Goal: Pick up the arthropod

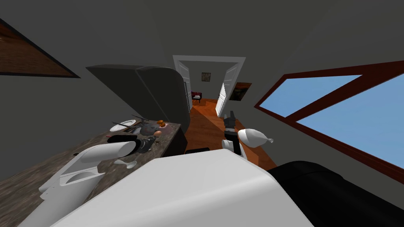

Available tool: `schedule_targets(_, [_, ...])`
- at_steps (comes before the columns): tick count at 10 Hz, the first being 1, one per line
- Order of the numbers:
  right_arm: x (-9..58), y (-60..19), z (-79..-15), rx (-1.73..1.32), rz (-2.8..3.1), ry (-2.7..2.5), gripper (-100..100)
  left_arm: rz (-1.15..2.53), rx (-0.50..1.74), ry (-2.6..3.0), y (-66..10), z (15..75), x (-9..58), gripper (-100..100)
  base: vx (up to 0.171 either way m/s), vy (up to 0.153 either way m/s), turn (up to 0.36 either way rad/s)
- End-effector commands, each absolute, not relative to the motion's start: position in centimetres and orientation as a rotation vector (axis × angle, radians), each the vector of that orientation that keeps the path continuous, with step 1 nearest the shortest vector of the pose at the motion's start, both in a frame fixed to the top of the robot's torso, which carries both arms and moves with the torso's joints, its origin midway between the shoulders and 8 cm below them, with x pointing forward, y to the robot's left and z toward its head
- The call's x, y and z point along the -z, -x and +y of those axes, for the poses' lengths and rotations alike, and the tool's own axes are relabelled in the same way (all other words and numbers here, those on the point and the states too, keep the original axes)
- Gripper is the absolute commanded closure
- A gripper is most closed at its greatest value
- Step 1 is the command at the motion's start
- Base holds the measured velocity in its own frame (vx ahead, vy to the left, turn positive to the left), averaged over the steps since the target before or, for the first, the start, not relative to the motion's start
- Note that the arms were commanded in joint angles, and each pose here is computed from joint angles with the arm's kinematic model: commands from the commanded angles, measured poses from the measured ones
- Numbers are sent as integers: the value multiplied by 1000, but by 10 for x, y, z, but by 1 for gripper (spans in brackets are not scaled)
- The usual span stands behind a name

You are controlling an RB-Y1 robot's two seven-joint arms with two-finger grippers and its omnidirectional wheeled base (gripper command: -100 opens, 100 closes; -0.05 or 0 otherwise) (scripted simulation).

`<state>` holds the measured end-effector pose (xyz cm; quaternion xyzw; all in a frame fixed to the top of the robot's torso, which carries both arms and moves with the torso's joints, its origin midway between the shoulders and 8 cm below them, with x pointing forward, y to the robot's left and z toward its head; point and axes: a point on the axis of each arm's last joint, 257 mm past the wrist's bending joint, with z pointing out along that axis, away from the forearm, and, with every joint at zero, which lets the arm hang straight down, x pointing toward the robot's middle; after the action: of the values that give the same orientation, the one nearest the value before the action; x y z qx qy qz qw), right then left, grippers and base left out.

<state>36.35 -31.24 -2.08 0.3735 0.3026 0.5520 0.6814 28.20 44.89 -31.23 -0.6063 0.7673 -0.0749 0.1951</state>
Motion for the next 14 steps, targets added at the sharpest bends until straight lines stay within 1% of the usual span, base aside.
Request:
schedule_targets(1, [21, -364, -312, -1239, 679, -838, 0, 2204, 209, 1720, -276, 448, 314, -100, 69, -9, 40])
schedule_targets(8, [21, -364, -312, -1239, 679, -838, 0, 2332, 206, 1772, -257, 439, 317, -100, 51, 1, 24])
schedule_targets(9, [21, -364, -312, -1239, 679, -838, 0, 2336, 205, 1773, -257, 439, 317, 0, 0, 0, 0])
schedule_targets(10, [21, -364, -312, -1239, 679, -838, 0, 2327, 205, 1783, -259, 441, 326, -100, -7, 2, -62])
schedule_targets(12, [21, -364, -312, -1239, 679, -838, 0, 2317, 203, 1794, -261, 443, 338, -100, -18, 2, -57])
schedule_targets(13, [21, -364, -312, -1239, 679, -838, 0, 2322, 203, 1790, -260, 442, 333, -100, -8, 2, -11])
schedule_targets(14, [21, -364, -312, -1239, 679, -838, 0, 2320, 204, 1790, -261, 442, 334, 100, 0, 0, 0])
